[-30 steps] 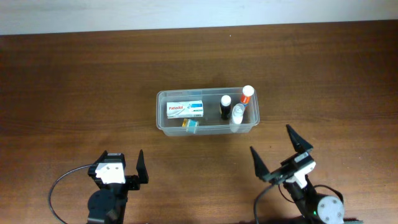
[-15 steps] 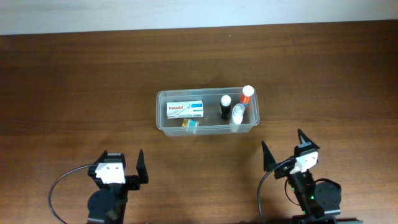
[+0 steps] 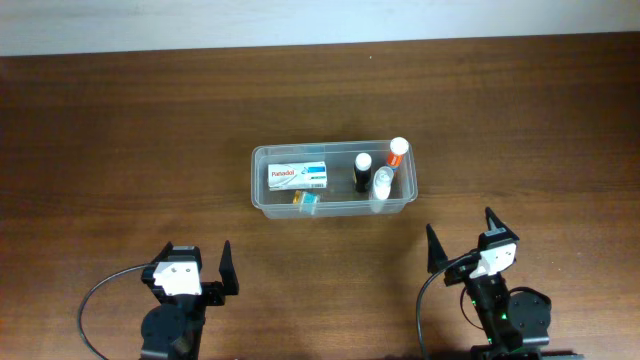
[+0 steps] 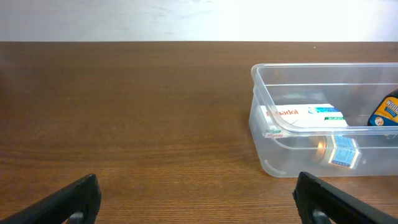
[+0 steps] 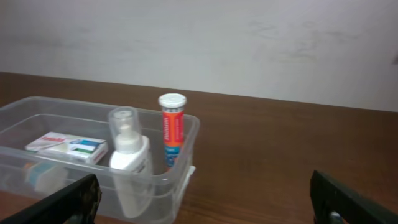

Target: Pack container

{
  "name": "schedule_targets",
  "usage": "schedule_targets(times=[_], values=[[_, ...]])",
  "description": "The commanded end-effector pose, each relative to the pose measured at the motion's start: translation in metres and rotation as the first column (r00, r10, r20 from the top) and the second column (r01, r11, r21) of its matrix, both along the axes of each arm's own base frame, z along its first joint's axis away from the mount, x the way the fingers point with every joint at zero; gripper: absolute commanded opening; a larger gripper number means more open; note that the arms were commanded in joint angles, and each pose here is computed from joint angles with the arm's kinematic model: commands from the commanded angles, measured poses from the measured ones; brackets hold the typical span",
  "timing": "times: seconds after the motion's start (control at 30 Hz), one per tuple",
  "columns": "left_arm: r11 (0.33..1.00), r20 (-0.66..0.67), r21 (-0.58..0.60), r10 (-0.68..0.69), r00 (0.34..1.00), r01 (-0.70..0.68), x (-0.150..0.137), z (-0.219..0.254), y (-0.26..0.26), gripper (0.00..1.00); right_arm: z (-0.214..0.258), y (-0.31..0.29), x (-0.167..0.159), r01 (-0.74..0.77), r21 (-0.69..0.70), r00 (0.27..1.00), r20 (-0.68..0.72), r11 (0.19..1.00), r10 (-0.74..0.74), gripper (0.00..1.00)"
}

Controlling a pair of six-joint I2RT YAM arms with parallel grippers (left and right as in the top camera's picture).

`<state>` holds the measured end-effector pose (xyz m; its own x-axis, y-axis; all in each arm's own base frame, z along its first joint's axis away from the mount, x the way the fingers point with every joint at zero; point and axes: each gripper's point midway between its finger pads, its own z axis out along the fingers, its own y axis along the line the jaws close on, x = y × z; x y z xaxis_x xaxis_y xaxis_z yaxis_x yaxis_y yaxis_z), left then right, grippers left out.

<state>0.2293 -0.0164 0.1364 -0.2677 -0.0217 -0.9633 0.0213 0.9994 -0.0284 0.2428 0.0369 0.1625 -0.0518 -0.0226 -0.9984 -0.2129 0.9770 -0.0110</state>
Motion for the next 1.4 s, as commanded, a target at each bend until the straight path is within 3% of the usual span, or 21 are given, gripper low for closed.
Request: schedule_targets(times=[0.0, 1.07, 1.37], values=[[1.0, 0.006, 0.014, -0.009, 1.0, 0.009, 0.0, 0.0, 0.0, 0.99, -0.002, -0.009, 0.001, 0.04, 0.012, 0.999, -0.006, 0.999, -0.04, 0.98], [1.0, 0.006, 0.014, -0.007, 1.0, 0.007, 0.0, 0.0, 0.0, 1.0, -0.002, -0.009, 0.001, 0.04, 0.011, 0.999, -0.006, 0.999, -0.04, 0.98], [0.977, 0.006, 0.014, 0.213, 0.977, -0.213, -0.002, 0.0, 0.051, 1.0, -0.002, -0.015, 0.002, 0.066, 0.012, 0.998, -0.006, 0.998, -0.066, 0.98]])
